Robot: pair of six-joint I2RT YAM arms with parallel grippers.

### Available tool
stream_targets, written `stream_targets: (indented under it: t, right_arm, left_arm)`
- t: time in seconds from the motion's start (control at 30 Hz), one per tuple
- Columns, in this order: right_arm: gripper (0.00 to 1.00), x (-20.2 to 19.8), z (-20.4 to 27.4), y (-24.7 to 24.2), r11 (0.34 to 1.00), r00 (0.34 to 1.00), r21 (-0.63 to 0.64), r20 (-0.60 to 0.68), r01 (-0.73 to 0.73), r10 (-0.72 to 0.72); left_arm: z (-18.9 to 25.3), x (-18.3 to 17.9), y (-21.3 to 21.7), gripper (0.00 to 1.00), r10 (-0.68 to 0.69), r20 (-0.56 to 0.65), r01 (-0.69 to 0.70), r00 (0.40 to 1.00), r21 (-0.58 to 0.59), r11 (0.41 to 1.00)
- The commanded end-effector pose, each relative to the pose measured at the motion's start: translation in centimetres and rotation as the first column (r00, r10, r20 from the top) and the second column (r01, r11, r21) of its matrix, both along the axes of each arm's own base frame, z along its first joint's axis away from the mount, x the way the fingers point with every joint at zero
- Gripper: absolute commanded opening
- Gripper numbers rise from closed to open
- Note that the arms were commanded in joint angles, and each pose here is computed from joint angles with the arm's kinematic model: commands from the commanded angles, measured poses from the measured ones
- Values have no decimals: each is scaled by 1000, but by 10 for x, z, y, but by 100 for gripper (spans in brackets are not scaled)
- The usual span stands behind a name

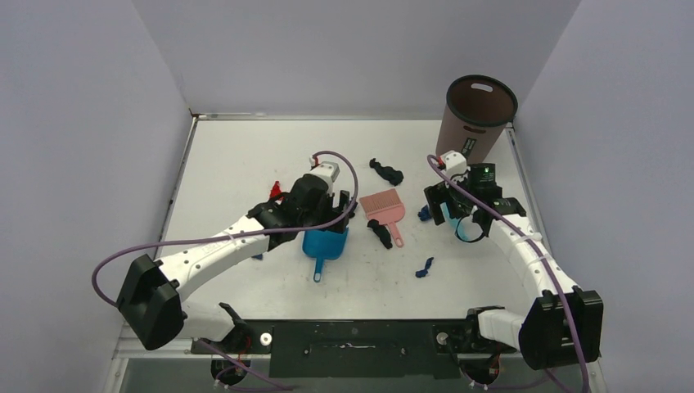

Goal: Sweep away the paper scraps from the table

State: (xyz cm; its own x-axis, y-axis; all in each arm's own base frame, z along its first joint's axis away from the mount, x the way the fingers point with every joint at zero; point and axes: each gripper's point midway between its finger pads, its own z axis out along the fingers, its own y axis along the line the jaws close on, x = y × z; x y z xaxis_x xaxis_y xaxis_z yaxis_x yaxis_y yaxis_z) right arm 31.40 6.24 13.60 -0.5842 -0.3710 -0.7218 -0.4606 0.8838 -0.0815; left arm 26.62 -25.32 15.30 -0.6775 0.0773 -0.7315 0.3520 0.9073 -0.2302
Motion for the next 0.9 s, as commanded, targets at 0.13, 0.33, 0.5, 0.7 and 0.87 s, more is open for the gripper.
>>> stream_targets:
  t: [0.13,0.33,0.5,0.7,0.87]
  right_arm:
    - [97,-8,1,24,982,980,13,-63,-187,187]
    - [91,-15,-24,62,952,945,-10,-125,-307,303]
    - [81,-12,-51,93,925,912,-53,-193,-377,361]
    - [72,-4,-63,113,917,898,-34,-218,-397,381]
    - [64,-3,-80,119,916,892,-61,-259,-397,369]
  left_arm:
    - [25,22,-40,79,-40,26,42,999,-81,996]
    - [30,38,-62,76,-20,3,20,1000,-119,993]
    - [26,46,-42,77,122,-25,-124,992,-74,990]
    - [-1,37,8,79,268,-135,-281,954,-88,956]
    - [-6,31,43,79,330,-131,-343,935,-92,935]
